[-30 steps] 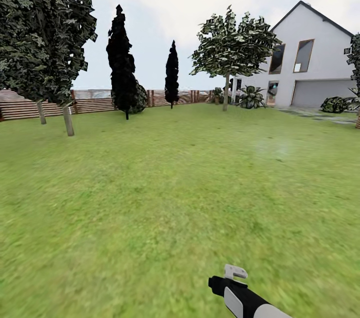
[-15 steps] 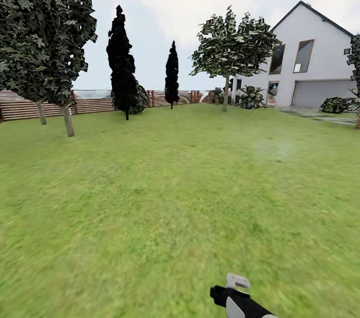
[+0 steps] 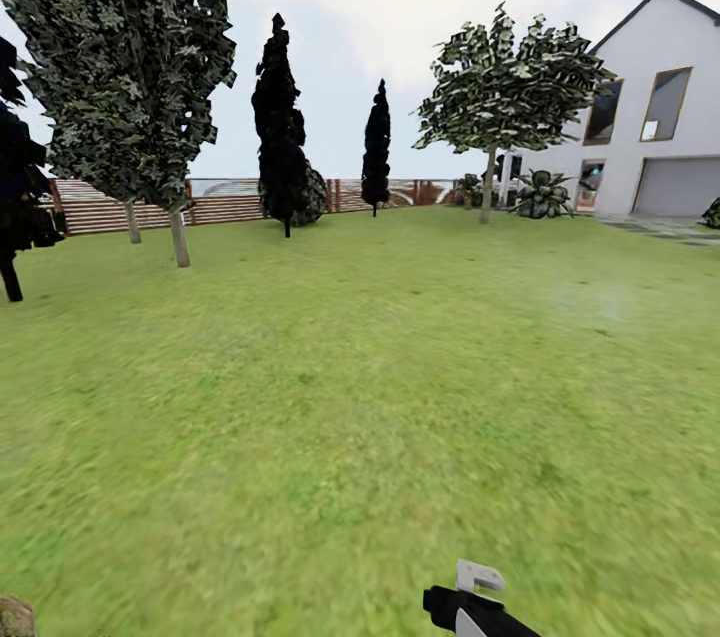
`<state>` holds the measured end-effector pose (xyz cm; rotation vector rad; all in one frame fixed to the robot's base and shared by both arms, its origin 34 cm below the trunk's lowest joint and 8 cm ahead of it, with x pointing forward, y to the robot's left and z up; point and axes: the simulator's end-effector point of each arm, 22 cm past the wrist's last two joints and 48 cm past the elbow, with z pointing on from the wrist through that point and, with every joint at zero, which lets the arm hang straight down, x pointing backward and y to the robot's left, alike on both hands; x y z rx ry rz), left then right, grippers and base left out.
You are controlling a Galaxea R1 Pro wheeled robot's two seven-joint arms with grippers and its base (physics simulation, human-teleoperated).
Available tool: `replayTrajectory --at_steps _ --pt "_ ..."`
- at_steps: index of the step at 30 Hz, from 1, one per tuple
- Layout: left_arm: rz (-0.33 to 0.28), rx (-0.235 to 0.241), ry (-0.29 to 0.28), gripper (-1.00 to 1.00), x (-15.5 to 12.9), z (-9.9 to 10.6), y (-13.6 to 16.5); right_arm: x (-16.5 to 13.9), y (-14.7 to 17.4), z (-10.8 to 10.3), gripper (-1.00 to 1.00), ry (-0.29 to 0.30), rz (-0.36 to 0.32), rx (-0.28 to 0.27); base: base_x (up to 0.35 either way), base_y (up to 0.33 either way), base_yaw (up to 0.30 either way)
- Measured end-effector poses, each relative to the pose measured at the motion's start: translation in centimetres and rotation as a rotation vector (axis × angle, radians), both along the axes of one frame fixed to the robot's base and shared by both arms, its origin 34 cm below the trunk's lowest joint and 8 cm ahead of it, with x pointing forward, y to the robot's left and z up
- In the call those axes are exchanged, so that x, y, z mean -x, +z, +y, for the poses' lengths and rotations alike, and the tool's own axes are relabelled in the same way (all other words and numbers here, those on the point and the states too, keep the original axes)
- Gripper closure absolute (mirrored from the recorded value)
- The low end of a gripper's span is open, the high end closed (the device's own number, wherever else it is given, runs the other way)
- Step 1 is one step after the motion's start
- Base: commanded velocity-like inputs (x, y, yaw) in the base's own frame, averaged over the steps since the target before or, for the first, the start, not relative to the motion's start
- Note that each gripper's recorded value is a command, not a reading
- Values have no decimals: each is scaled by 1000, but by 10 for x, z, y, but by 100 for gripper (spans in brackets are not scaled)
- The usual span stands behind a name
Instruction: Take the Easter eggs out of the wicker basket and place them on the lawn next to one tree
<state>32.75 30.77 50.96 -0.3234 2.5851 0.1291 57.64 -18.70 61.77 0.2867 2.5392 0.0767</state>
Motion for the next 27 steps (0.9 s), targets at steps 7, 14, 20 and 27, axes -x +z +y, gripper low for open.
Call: replayTrajectory --at_steps 7,14,20,27 --pt "-2 1 -3 -100 0 -2 0 9 -6 0 -100 8 12 6 289 -67 57" --pt "-3 1 -7 -100 -1 -2 0 13 -9 -1 -100 7 18 6 320 -112 7" --pt "-12 -2 -7 -100 -2 -2 1 14 -10 -1 -100 7 20 6 309 -149 108" --pt "-15 -3 -7 -100 -3 -2 2 16 -12 -1 -100 7 24 7 278 -191 216"
